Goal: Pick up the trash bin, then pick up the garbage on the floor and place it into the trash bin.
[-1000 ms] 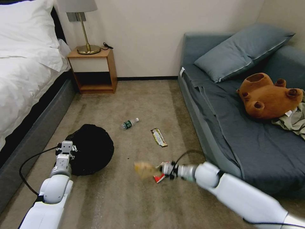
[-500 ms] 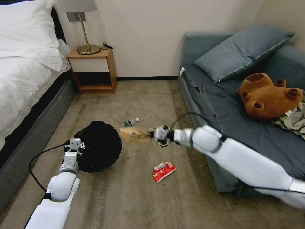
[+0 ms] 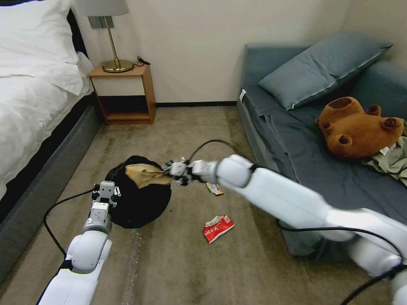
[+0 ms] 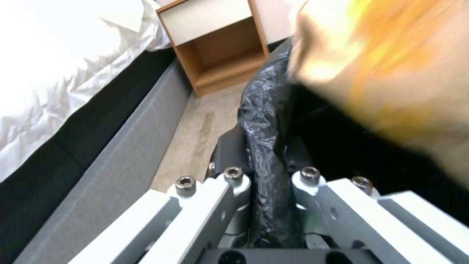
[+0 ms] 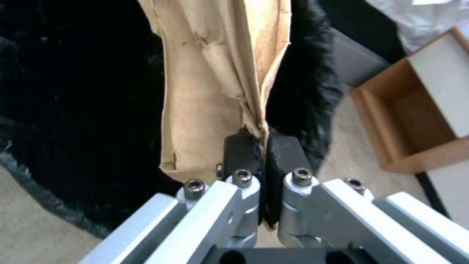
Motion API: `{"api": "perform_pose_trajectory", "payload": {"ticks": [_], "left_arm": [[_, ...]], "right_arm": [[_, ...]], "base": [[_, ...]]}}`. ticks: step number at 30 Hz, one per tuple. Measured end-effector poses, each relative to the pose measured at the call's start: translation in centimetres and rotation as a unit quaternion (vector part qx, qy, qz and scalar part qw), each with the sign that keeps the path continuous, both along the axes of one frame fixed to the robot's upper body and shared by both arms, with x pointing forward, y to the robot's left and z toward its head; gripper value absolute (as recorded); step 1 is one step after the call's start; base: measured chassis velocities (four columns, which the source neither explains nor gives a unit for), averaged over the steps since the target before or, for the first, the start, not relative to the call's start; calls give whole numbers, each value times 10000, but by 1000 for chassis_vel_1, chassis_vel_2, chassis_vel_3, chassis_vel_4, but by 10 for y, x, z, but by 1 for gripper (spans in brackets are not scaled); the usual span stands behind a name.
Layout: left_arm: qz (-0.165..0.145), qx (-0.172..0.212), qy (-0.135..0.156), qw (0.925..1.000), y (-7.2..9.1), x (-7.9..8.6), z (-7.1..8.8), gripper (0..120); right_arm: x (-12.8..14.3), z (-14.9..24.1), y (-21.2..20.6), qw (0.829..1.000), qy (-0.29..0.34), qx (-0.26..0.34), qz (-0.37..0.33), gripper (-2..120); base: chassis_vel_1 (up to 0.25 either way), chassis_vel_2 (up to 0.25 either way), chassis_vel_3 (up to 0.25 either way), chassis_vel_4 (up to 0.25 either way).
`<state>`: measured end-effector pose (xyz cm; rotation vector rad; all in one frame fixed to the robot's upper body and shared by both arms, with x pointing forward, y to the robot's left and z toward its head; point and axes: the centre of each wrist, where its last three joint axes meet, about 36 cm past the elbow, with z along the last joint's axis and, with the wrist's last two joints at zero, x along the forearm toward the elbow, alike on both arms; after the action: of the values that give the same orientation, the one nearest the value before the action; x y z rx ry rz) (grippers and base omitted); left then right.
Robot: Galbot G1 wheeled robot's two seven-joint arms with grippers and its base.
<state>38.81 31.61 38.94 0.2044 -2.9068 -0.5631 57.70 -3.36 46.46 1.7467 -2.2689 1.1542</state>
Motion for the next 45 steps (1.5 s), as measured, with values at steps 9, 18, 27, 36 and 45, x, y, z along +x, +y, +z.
{"api": "perform_pose_trajectory", "payload": {"ticks": [9, 18, 27, 36, 45], "left_arm": [[8, 0, -49, 10000, 0, 2, 2, 4], [-46, -32, -45, 10000, -5, 4, 2, 4], [-12, -46, 9, 10000, -5, 5, -3, 4], [68, -21, 23, 10000, 3, 7, -7, 4], [151, -29, 19, 9999, 11, 8, -9, 4]], "right_arm": [[-10, -29, 26, 9999, 99, 7, -52, 1], [-18, -45, 30, 9997, 113, 46, -199, 35], [-21, -40, 21, 9996, 67, 122, -227, 67], [-15, -39, -17, 9985, -1, 143, -523, 98], [2, -95, -146, 9920, -263, -920, -829, 100]], "base": [[0, 0, 0, 0], [0, 0, 0, 0], [0, 0, 0, 0], [0, 0, 0, 0], [0, 0, 0, 0]]}}
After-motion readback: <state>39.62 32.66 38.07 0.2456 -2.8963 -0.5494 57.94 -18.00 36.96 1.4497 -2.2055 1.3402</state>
